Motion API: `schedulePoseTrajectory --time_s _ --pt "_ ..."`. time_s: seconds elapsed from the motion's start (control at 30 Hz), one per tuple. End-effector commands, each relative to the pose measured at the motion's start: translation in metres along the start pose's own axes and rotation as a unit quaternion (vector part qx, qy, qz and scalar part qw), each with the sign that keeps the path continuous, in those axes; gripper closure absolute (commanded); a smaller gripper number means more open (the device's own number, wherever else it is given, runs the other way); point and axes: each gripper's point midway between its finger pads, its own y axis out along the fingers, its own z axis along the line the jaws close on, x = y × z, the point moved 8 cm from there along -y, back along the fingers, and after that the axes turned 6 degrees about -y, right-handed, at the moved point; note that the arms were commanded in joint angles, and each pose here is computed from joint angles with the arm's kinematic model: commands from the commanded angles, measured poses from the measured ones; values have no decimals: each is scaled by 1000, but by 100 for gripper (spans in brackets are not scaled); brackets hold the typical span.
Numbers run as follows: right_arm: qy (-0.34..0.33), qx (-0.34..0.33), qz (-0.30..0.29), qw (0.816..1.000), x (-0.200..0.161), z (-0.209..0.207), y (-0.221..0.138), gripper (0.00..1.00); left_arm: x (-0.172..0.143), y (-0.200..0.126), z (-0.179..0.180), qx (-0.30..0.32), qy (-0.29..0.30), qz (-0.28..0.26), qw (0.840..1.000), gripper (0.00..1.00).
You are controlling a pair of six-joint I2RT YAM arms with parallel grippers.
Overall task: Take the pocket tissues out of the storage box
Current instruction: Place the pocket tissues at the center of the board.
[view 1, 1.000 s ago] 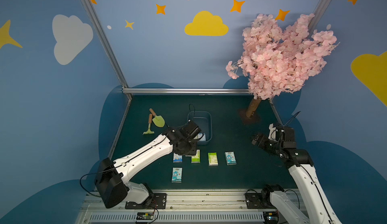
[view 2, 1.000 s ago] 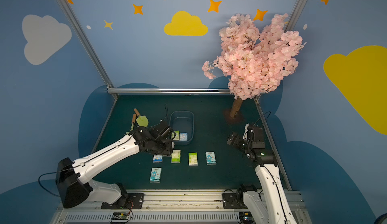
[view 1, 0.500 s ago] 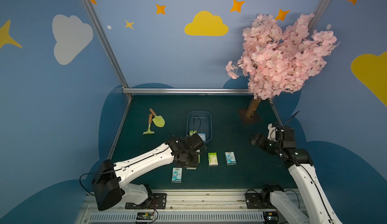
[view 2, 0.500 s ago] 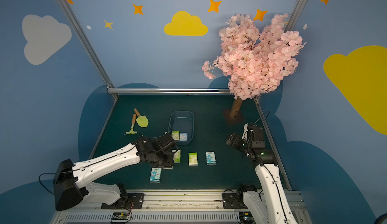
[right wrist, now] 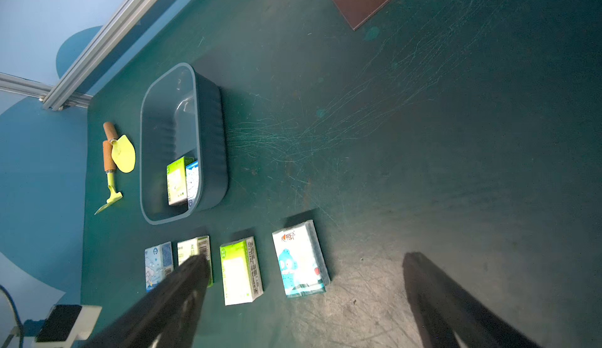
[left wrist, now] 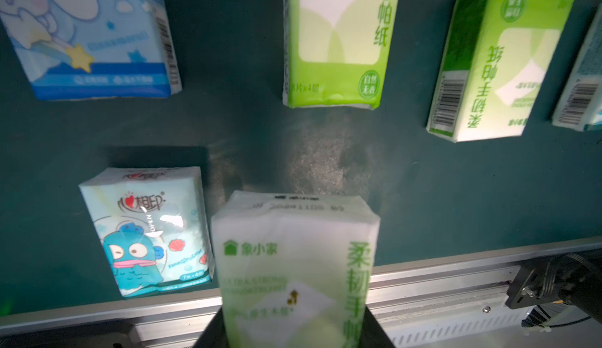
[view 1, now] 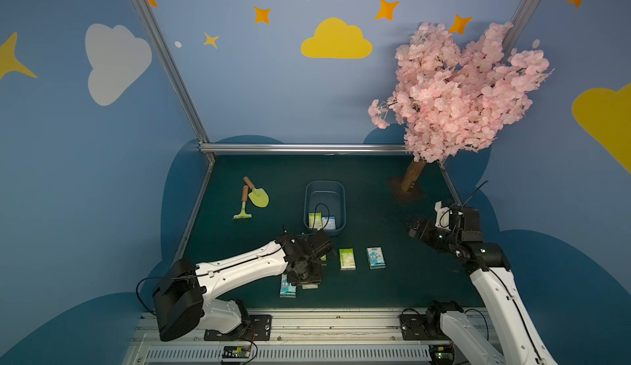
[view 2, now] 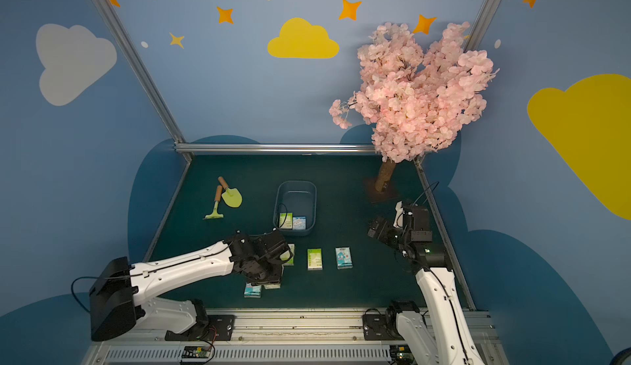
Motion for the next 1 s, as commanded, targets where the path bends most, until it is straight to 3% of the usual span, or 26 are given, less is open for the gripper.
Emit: schedulePoseTrajectory --time_s 0.0,0.67,0.97 --pt "-12 9 -2 1000 0 1 -1 2 -1 9 -5 1 -9 2 1000 51" --pt "-28 16 13 999 1 3 4 2 -4 49 -27 63 19 21 998 50" --pt "-31 17 12 999 2 3 5 2 -7 47 -23 78 15 28 996 41"
